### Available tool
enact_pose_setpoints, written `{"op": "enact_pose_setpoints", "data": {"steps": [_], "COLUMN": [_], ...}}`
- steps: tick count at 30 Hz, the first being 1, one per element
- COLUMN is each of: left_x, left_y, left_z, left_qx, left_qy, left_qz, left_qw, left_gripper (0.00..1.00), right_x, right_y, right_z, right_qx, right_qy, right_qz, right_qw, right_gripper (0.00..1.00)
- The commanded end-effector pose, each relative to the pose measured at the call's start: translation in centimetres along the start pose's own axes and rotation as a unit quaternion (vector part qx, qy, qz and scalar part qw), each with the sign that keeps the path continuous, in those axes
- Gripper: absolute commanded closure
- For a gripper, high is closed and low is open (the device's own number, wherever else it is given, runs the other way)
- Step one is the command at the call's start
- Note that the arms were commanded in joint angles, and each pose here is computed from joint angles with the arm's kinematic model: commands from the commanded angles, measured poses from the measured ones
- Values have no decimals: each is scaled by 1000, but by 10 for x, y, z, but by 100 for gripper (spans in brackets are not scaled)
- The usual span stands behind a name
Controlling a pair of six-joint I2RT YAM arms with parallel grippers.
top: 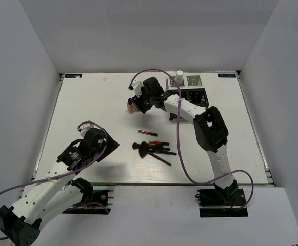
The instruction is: Organize the makeup
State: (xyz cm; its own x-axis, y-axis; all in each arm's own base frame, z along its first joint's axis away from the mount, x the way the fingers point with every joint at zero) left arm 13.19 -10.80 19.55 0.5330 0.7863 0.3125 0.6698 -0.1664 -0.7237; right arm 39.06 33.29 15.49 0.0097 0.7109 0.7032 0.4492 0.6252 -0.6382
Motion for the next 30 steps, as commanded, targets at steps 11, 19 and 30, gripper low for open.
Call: {"op": "enact_pose_setpoints", "data": {"steps": [11, 19, 30], "left_x": [6, 5, 6], "left_y": [-8, -6, -7], "left_z": [-10, -10, -13], "left_qx": [-2, 1, 12], "left_qy": [-7, -11, -5], "left_qz": [-12, -11, -9], "left_qw": [1000, 1000, 1000], "left_gripper": [24, 24, 24], "right_x": [6, -1, -6], "right_y": [19, 29, 51], "right_z": [-28, -27, -30], "right_qx": [9, 27, 22], "right_qy": [20, 11, 2], "right_qz": [-41, -51, -67], "right_qw": [999, 998, 998], "right_gripper": [40, 41, 45]}}
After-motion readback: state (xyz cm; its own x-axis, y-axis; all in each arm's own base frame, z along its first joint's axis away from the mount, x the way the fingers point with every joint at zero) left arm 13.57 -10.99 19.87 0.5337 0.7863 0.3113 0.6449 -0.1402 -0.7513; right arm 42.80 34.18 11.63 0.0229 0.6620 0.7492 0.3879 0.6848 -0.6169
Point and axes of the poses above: each gripper's point midway between its finger pads, its own y axis out along the fingers, its own z axis along the line the jaws close on, x = y × z, the point moved 9 cm from there along -y, back along the fingers, and after that the axes turned 15 degrees about -y, right-handed, at the moved point
